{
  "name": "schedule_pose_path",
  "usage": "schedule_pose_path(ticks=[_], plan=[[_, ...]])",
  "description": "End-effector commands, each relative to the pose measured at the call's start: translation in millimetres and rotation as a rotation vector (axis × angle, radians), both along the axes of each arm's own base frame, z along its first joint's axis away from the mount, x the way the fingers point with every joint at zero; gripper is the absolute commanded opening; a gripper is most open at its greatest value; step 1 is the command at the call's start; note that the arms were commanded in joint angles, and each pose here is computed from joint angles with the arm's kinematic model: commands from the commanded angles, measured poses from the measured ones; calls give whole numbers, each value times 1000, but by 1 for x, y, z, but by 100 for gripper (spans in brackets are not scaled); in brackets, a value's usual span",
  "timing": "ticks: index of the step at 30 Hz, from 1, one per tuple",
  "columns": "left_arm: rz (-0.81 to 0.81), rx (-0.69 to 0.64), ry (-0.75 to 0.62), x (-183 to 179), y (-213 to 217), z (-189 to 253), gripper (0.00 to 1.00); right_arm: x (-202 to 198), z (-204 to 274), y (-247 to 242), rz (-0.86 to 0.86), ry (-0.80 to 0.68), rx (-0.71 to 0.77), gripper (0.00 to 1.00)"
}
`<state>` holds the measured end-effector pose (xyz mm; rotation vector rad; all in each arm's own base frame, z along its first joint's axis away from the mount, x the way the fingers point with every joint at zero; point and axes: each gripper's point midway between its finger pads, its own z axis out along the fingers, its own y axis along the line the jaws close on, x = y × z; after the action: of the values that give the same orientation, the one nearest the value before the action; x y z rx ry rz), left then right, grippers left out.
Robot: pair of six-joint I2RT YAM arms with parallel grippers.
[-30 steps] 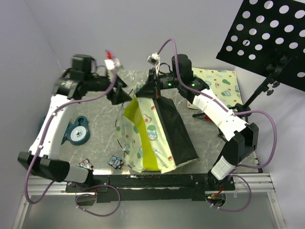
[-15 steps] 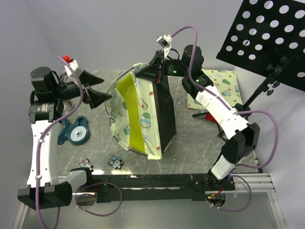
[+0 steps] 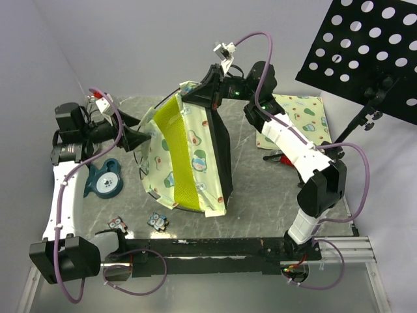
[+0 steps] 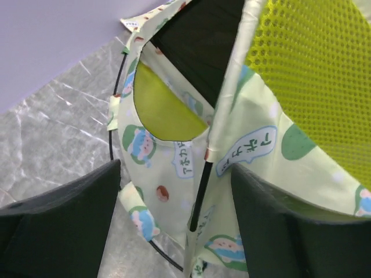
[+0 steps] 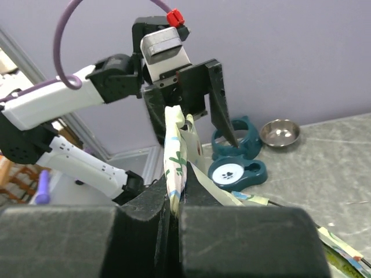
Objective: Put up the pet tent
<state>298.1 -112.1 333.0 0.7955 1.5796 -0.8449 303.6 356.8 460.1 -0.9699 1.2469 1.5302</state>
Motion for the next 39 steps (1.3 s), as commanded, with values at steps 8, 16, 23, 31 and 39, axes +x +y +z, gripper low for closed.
schedule_pose_path(ticks=[8, 16, 23, 31, 39], plan=[[-106, -78, 32, -10, -10, 65, 1, 22, 38, -12, -55, -35, 72, 6], [240, -261, 331, 2, 6, 82, 1, 81, 30, -54, -418, -73, -48, 93], [529, -596, 691, 34, 38, 57, 1, 93, 13, -92, -670, -111, -126, 98], [713, -916, 1040, 96, 78, 37, 1, 53, 14, -108, -673, -186, -121, 99], [1130, -1079, 1380, 130, 119, -51, 15, 37, -53, -89, -565, -132, -312, 96]])
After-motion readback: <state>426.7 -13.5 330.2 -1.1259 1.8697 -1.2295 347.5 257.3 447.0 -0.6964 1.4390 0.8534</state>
